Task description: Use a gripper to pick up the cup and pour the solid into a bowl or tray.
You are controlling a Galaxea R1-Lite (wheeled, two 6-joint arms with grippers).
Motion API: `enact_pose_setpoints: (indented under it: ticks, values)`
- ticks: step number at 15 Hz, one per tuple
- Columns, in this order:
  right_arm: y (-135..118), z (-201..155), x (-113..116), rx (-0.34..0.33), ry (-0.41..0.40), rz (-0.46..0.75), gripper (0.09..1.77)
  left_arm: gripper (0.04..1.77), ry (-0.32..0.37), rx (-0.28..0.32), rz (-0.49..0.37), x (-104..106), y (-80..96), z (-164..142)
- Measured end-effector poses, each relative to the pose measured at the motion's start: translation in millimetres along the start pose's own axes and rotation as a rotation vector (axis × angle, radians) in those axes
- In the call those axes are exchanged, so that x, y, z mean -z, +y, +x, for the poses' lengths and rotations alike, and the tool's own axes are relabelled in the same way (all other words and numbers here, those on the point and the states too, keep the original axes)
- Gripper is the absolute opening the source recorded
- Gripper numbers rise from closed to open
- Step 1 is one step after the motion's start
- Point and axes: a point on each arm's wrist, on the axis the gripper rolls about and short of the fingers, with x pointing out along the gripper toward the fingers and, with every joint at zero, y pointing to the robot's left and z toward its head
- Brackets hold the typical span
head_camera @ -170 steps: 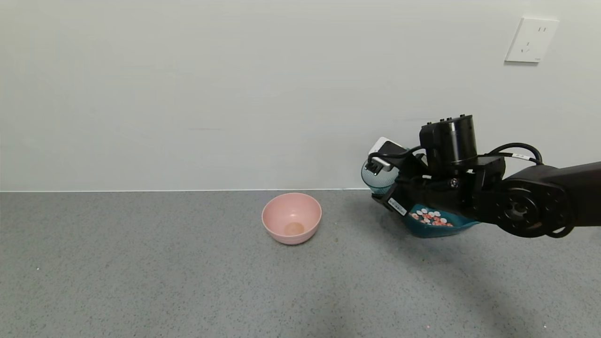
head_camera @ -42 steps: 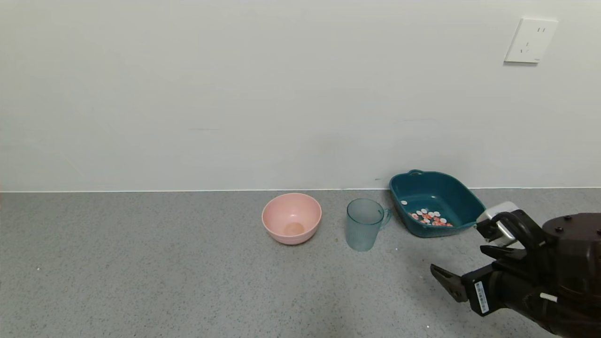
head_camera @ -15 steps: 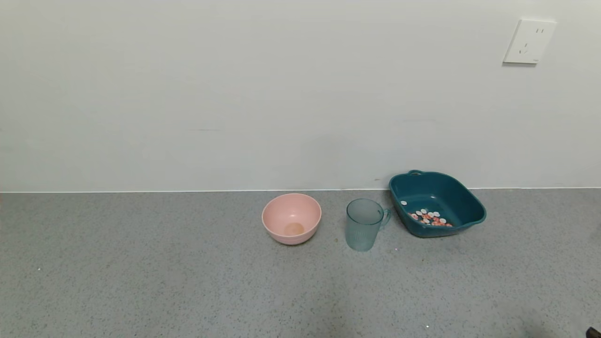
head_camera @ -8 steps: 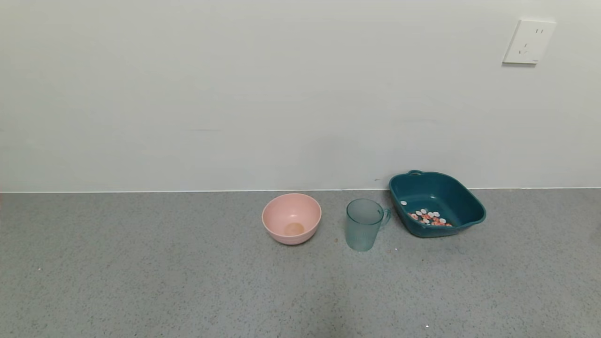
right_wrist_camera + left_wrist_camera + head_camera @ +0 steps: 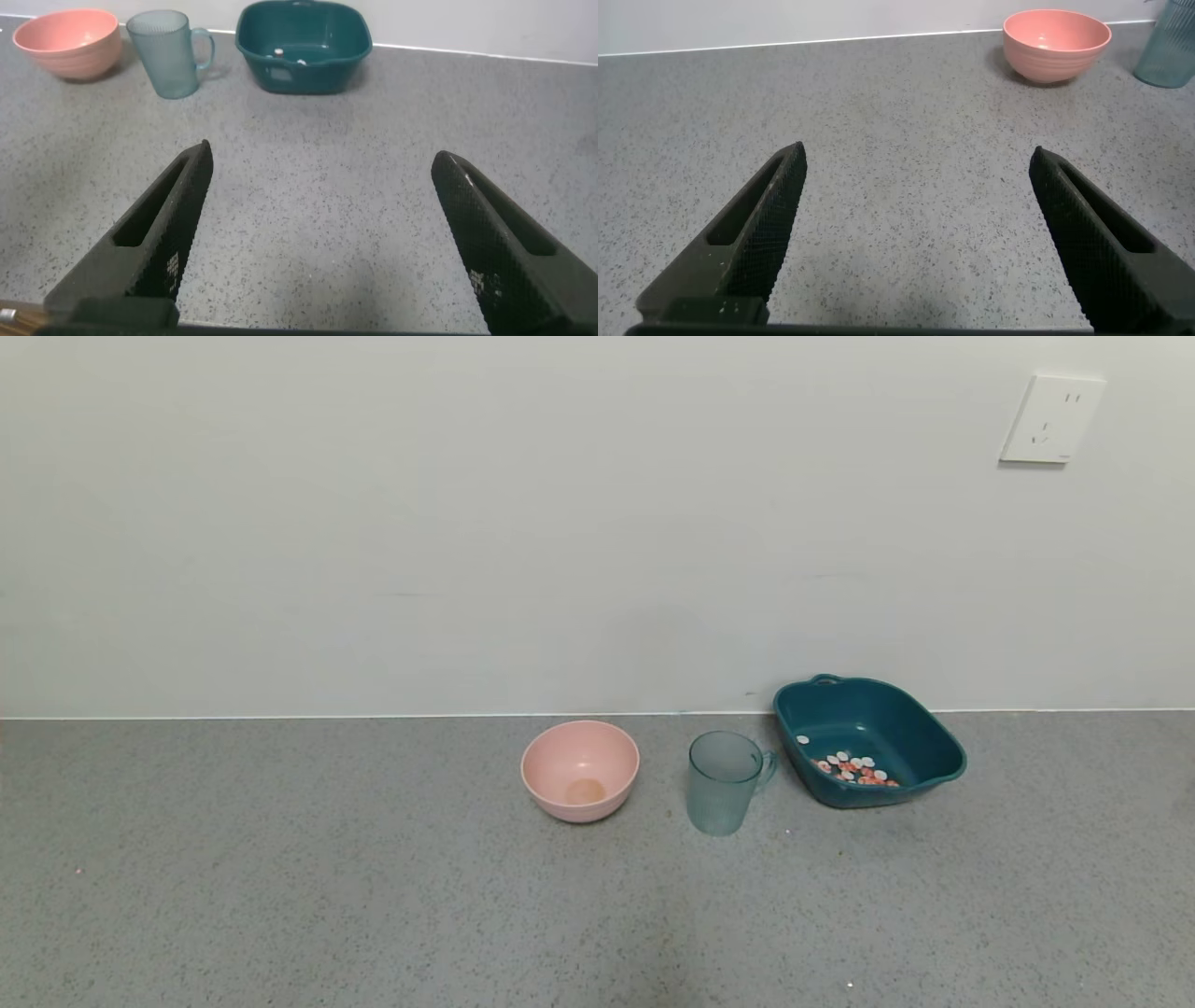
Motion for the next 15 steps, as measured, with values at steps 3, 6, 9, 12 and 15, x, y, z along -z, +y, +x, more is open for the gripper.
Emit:
enact_pose_setpoints:
  ticks: [3,6,9,12,15]
  values:
    - [0.9,-8.0,4.3,0.003,-0.067,-0.004,1.70,1.72,0.000,0.000,0.000,0.0,0.0,0.0]
    - [1.0,-11.7,8.1,0.017,-0.120,-0.007,1.70,1.72,0.000,0.000,0.000,0.0,0.0,0.0]
    - [1.0,-10.6,7.9,0.015,-0.201,-0.013,1.70,1.72,0.000,0.000,0.000,0.0,0.0,0.0]
    - [0.7,-6.2,11.9,0.021,-0.290,-0.018,1.70,1.72,0.000,0.000,0.000,0.0,0.0,0.0]
    - [0.5,-3.2,19.2,0.027,-0.261,-0.019,1.70,1.72,0.000,0.000,0.000,0.1,0.0,0.0]
